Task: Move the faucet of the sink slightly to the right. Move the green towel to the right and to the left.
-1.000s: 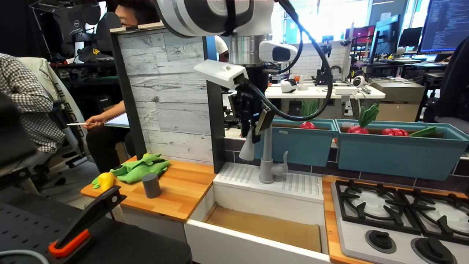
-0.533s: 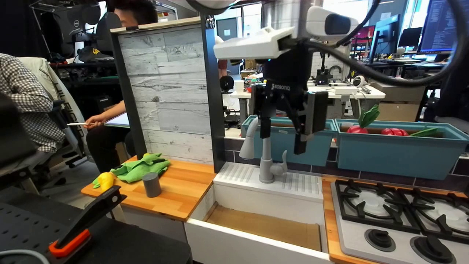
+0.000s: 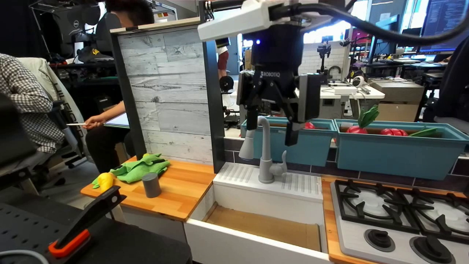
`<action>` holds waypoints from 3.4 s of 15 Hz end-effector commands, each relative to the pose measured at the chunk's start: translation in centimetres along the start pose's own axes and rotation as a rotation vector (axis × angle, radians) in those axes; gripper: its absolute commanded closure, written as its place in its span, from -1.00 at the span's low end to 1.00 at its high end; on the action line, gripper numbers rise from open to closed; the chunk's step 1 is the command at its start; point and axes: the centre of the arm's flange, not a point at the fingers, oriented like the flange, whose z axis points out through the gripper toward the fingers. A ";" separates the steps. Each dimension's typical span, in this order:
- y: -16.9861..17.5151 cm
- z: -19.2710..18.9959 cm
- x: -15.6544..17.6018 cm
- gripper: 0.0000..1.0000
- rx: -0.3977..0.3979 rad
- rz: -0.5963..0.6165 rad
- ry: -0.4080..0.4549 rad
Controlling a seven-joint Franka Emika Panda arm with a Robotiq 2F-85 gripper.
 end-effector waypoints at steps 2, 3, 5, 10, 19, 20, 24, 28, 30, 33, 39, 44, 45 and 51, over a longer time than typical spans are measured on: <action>-7.9 -2.2 -5.1 -1.00 0.032 -0.115 0.015; -9.8 -2.3 -5.7 -1.00 0.034 -0.142 0.018; -14.3 -2.0 -6.9 -1.00 0.036 -0.200 0.025; -24.7 0.4 -9.0 -1.00 0.042 -0.334 0.052; -35.0 8.9 -12.6 -1.00 0.037 -0.495 0.042; -35.8 9.9 -12.7 -1.00 0.039 -0.501 0.046; -38.7 13.1 -12.6 -1.00 0.048 -0.508 0.059; -41.3 15.4 -12.1 -1.00 0.064 -0.508 0.073; -42.6 16.4 -11.9 -1.00 0.077 -0.512 0.083; -44.2 17.5 -11.7 -1.00 0.092 -0.519 0.089; -45.9 19.6 -11.4 -0.47 0.099 -0.532 0.084; -46.1 19.6 -11.5 0.29 0.104 -0.539 0.093; -46.1 19.5 -11.5 0.43 0.105 -0.540 0.096; -45.7 18.5 -11.9 1.00 0.103 -0.544 0.112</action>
